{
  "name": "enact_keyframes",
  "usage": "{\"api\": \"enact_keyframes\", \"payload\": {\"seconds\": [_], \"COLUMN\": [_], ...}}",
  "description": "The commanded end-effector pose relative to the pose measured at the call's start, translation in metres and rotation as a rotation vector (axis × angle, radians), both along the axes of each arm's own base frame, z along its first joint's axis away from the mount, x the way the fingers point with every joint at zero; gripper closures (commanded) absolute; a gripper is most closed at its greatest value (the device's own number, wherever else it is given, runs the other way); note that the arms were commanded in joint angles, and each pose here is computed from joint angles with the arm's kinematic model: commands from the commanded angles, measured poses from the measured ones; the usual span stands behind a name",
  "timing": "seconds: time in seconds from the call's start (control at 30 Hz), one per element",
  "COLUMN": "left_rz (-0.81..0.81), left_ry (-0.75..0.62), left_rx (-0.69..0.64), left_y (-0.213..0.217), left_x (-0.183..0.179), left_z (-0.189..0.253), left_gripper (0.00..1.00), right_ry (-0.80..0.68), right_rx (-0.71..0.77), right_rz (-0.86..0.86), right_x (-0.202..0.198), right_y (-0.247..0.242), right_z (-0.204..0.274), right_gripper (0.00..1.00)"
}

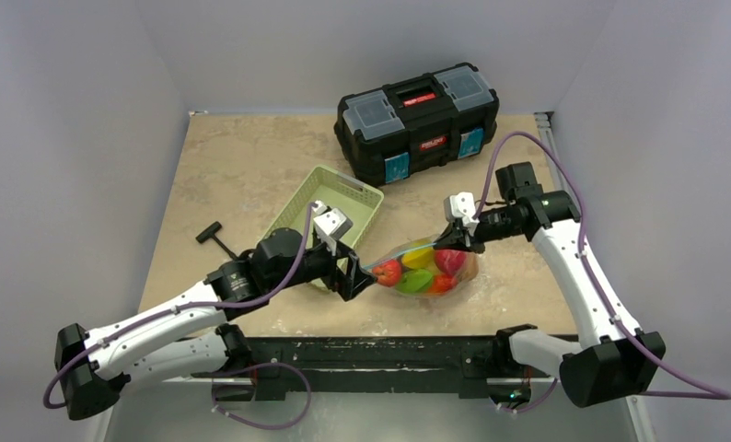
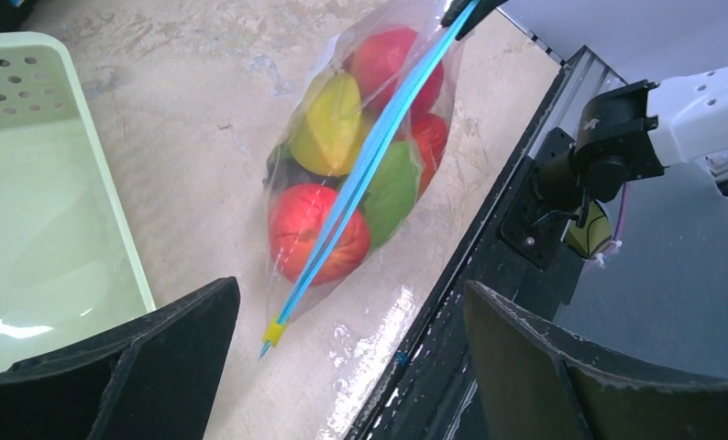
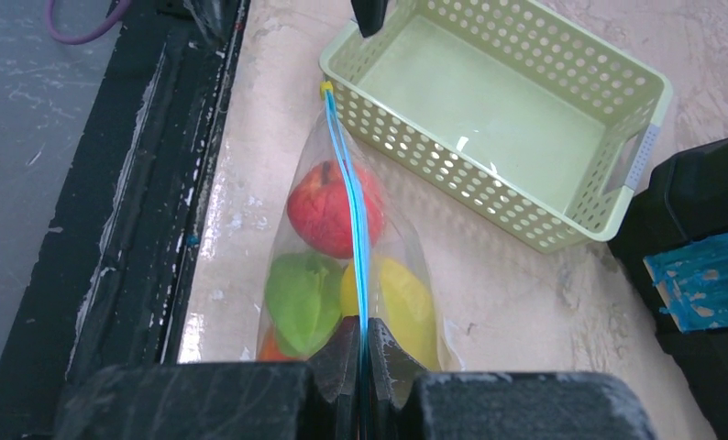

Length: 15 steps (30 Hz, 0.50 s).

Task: Open the zip-top bag and remove the fake food
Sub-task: Open the zipper of the food storage bag at the center of the board.

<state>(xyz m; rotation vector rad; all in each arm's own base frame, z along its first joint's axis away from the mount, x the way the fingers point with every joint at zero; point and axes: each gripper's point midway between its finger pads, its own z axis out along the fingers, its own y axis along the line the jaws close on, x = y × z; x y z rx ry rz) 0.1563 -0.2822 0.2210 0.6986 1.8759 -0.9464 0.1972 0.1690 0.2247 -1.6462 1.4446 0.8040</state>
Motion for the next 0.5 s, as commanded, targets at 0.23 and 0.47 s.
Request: {"api": "enact_keyframes", "payload": {"seconds": [0.23, 0.47], "left_rz": [-0.054, -0.187], "left_ry": [-0.015, 0.002], "left_rx": [-0.003, 0.064], "left_y": [-0.039, -0.068], "left_x": [0.026, 0.027], "left_z": [0.034, 0.022], "left_gripper": [0.30, 0.50], "right_ry": [-0.045, -0.054], "right_rx": [0.074, 0.088], "right_rz": [0.006, 0.004], "right_x": [-0.009, -0.014], "right_y": [0.006, 0.006], "right_z": [0.016, 0.017], "right_gripper": [0.97, 0.96]}}
